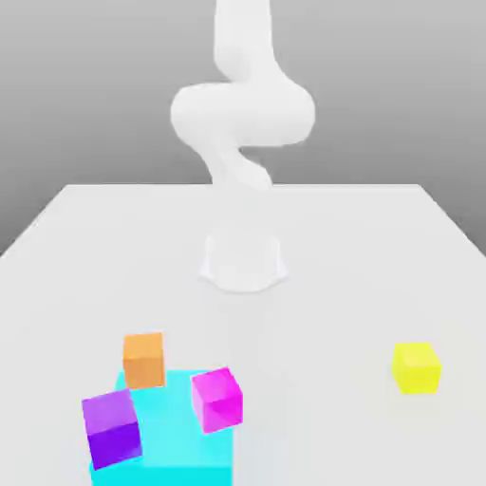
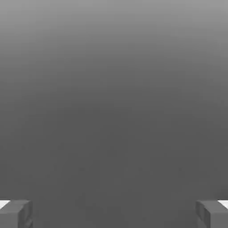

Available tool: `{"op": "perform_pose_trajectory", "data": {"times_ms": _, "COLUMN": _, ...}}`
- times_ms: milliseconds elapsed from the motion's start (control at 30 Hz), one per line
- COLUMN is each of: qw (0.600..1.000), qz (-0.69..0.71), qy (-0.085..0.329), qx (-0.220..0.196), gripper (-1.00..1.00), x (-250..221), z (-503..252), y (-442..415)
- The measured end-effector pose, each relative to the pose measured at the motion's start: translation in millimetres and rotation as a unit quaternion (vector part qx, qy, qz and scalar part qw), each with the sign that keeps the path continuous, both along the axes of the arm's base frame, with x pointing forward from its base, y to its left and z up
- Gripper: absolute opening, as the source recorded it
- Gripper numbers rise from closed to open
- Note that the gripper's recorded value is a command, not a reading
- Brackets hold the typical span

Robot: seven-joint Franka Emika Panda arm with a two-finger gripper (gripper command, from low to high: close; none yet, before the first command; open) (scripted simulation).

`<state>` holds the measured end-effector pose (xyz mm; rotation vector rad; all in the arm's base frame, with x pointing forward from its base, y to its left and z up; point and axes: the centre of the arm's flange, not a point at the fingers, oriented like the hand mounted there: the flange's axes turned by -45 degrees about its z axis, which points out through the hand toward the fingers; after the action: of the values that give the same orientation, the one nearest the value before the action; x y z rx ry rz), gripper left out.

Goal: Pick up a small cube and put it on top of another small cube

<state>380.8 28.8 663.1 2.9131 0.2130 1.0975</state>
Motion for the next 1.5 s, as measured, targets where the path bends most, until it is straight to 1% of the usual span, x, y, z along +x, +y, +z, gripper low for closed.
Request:
{"op": "perform_pose_trajectory", "data": {"times_ms": 67, "qw": 0.997, "qz": 0.058, "qy": 0.032, "qx": -0.034, "gripper": 0.00, "x": 22.9, "z": -43.1, "y": 26.7}}
{"op": "perform_pose_trajectory", "data": {"times_ms": 167, "qw": 0.984, "qz": 0.143, "qy": 0.076, "qx": -0.080, "gripper": 0.00, "x": 44.1, "z": -107.4, "y": 66.3}}
{"op": "perform_pose_trajectory", "data": {"times_ms": 333, "qw": 0.936, "qz": 0.288, "qy": 0.140, "qx": -0.147, "gripper": 0.00, "x": 49.9, "z": -217.4, "y": 130.7}}
{"op": "perform_pose_trajectory", "data": {"times_ms": 433, "qw": 0.892, "qz": 0.375, "qy": 0.174, "qx": -0.181, "gripper": 0.00, "x": 36.5, "z": -283.0, "y": 165.5}}
{"op": "perform_pose_trajectory", "data": {"times_ms": 533, "qw": 0.838, "qz": 0.461, "qy": 0.204, "qx": -0.209, "gripper": 0.00, "x": 12.0, "z": -346.6, "y": 194.8}}
{"op": "perform_pose_trajectory", "data": {"times_ms": 700, "qw": 0.721, "qz": 0.602, "qy": 0.242, "qx": -0.243, "gripper": 0.00, "x": -55.6, "z": -444.1, "y": 235.2}}
{"op": "perform_pose_trajectory", "data": {"times_ms": 767, "qw": 0.703, "qz": 0.619, "qy": 0.249, "qx": -0.245, "gripper": 0.00, "x": -64.5, "z": -471.1, "y": 235.5}}
{"op": "perform_pose_trajectory", "data": {"times_ms": 900, "qw": 0.698, "qz": 0.625, "qy": 0.251, "qx": -0.245, "gripper": 0.00, "x": -67.3, "z": -515.0, "y": 235.4}}
{"op": "perform_pose_trajectory", "data": {"times_ms": 933, "qw": 0.697, "qz": 0.625, "qy": 0.251, "qx": -0.245, "gripper": -1.00, "x": -67.9, "z": -524.8, "y": 234.9}}
{"op": "perform_pose_trajectory", "data": {"times_ms": 1167, "qw": 0.697, "qz": 0.625, "qy": 0.252, "qx": -0.246, "gripper": -1.00, "x": -68.2, "z": -526.9, "y": 234.7}}
{"op": "perform_pose_trajectory", "data": {"times_ms": 1367, "qw": 0.701, "qz": 0.620, "qy": 0.254, "qx": -0.245, "gripper": -1.00, "x": -65.6, "z": -471.6, "y": 232.6}}
{"op": "perform_pose_trajectory", "data": {"times_ms": 1400, "qw": 0.720, "qz": 0.596, "qy": 0.262, "qx": -0.239, "gripper": -1.00, "x": -53.4, "z": -462.6, "y": 222.3}}
{"op": "perform_pose_trajectory", "data": {"times_ms": 1500, "qw": 0.803, "qz": 0.477, "qy": 0.296, "qx": -0.203, "gripper": -1.00, "x": 0.2, "z": -435.0, "y": 160.9}}
